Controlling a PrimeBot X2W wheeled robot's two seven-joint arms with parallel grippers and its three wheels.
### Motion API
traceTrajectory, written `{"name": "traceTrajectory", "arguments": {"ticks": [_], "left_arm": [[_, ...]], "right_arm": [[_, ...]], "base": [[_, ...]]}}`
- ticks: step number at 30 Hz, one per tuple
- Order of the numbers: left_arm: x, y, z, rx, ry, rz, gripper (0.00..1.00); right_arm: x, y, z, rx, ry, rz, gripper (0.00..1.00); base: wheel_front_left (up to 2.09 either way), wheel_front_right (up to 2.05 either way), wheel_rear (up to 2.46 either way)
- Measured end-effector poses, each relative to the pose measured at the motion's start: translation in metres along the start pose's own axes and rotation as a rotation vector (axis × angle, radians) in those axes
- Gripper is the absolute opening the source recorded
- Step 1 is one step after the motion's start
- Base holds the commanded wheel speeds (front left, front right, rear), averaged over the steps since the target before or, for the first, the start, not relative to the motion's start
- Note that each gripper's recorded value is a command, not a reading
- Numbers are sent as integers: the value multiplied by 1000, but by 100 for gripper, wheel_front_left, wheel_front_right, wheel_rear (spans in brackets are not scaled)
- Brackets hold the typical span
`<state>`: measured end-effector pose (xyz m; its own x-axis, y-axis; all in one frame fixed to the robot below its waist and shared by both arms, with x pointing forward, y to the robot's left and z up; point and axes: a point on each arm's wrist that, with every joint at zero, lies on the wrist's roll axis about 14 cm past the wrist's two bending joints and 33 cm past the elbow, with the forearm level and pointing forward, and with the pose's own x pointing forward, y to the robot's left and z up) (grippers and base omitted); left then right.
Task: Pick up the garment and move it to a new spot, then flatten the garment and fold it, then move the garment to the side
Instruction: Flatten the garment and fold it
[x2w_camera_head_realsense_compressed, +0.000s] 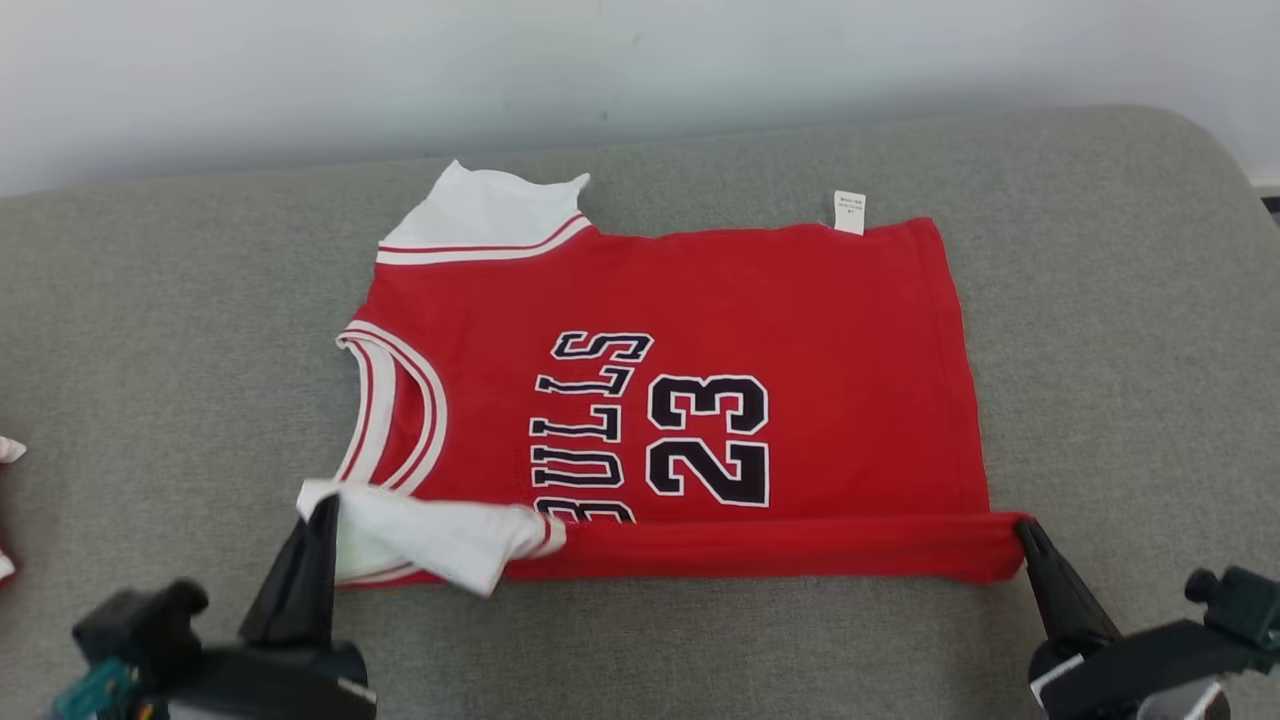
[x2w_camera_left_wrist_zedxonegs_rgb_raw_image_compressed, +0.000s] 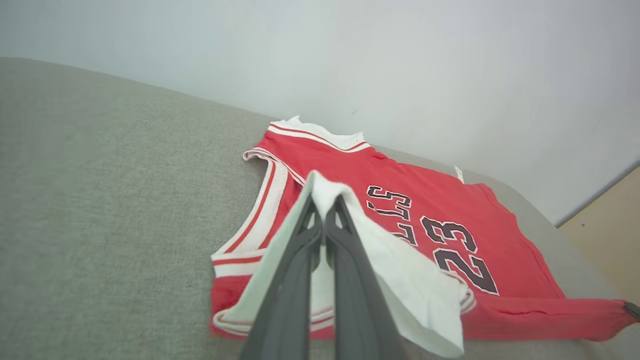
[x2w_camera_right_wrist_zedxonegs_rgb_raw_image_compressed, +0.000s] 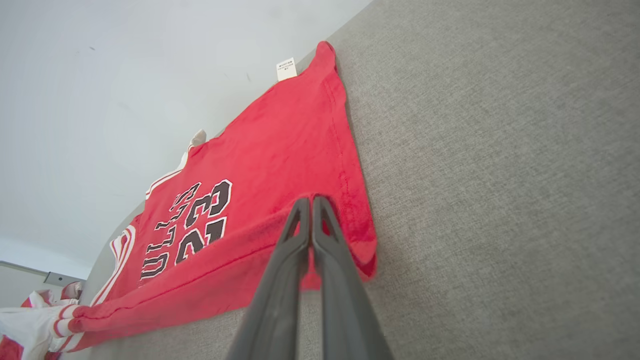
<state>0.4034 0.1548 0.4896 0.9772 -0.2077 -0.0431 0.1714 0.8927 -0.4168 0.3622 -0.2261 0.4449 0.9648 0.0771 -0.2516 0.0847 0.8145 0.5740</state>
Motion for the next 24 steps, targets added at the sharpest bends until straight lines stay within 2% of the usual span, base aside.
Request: {"name": "traceTrajectory", "arguments": {"ticks": [5, 11, 23, 24], "left_arm": [[35, -5, 5, 50, 23, -55, 0], [64, 4, -7, 80, 88, -64, 0], [86, 16, -33, 94, 156, -42, 0], [87, 17, -33, 96, 151, -39, 13]], "right_arm": [[18, -4, 3, -19, 2, -14, 0], [40, -10, 10, -46, -3, -34, 0], [57, -17, -1, -60, 29, -56, 0], [57, -16, -1, -61, 30, -55, 40]], "base": [[0, 0, 0], [0, 0, 0], [0, 0, 0], [0, 0, 0]]}}
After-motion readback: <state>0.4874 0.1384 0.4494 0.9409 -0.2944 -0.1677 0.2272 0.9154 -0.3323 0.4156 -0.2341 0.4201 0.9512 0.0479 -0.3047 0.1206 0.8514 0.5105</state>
